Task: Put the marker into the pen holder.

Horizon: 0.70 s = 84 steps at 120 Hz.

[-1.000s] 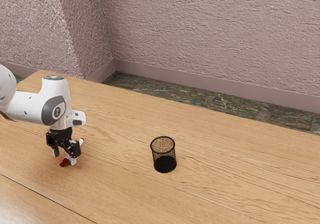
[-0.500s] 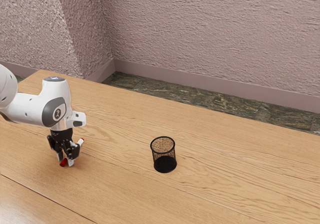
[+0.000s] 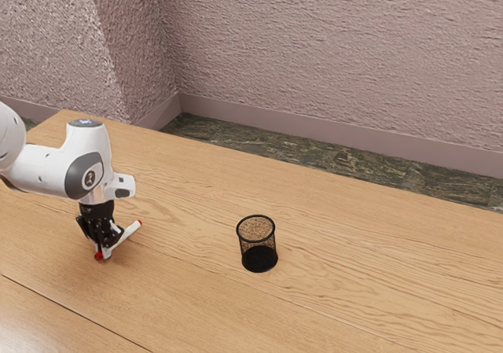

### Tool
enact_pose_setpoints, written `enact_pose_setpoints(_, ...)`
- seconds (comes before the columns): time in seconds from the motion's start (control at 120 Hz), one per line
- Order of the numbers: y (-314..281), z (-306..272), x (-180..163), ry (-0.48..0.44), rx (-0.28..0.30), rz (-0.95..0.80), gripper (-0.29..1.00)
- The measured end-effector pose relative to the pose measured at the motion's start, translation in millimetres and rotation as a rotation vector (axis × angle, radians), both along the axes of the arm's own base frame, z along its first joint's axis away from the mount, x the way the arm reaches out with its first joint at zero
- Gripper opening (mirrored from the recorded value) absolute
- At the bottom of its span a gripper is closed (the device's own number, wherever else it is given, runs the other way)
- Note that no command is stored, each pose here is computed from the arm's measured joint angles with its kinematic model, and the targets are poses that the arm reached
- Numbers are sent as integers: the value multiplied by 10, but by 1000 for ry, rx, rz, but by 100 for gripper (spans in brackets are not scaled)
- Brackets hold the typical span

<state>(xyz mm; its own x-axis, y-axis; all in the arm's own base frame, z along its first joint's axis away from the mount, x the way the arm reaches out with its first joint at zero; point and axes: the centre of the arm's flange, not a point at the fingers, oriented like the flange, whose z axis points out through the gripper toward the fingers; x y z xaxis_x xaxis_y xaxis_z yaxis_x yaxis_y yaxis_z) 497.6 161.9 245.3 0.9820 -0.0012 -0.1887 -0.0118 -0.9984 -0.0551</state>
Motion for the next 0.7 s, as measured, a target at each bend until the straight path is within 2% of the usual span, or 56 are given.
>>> enact_pose_setpoints(0.117,-1,14,4,-4,4,7,-7)
enact_pose_setpoints(0.3,-41,315,63,-60,13,9,-8)
enact_pose_setpoints(0.492,-159,890,108,-141,20,-5,-8)
enact_pose_setpoints(0.7,-418,1573,196,-190,32,-63,-8)
